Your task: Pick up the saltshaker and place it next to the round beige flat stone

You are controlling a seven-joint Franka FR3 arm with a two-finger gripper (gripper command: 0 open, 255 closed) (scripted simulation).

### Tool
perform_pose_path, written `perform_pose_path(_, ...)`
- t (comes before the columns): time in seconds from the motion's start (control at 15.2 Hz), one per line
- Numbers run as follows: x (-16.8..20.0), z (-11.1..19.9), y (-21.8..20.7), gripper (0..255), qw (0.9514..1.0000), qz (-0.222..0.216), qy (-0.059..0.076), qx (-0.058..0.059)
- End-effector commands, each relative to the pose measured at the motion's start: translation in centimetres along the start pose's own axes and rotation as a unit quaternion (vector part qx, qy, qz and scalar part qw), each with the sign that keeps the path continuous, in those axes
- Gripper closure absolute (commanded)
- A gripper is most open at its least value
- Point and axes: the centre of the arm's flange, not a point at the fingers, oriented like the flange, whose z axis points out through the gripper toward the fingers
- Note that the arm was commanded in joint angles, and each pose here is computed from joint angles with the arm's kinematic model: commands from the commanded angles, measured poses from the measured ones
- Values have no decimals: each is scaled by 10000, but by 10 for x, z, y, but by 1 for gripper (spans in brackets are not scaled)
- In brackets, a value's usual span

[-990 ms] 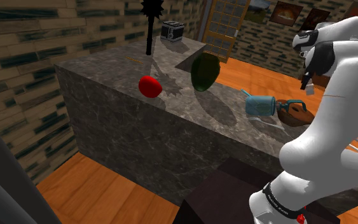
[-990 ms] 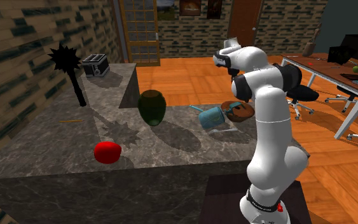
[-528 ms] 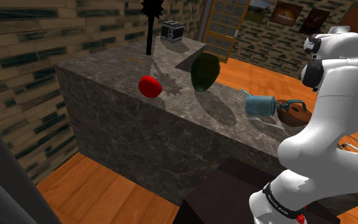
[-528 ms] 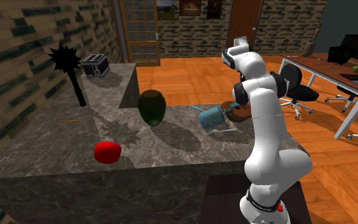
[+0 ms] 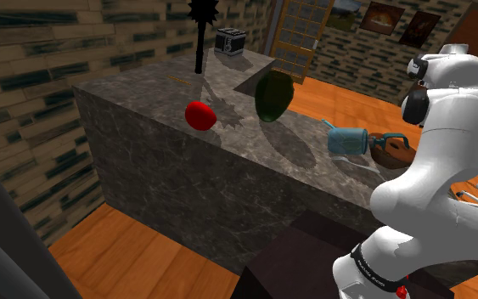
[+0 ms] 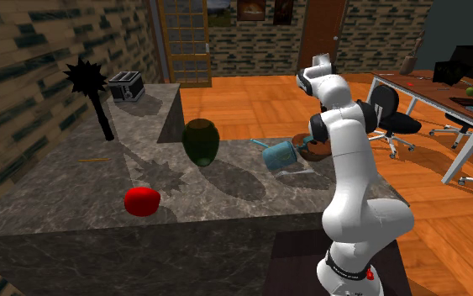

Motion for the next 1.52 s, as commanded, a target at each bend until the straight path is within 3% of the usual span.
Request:
perform_pose_path(0.0,3,11,0,255,10000,0,1,-5)
perform_pose_path(1.45,35,125,-10,255,10000,0,1,-5)
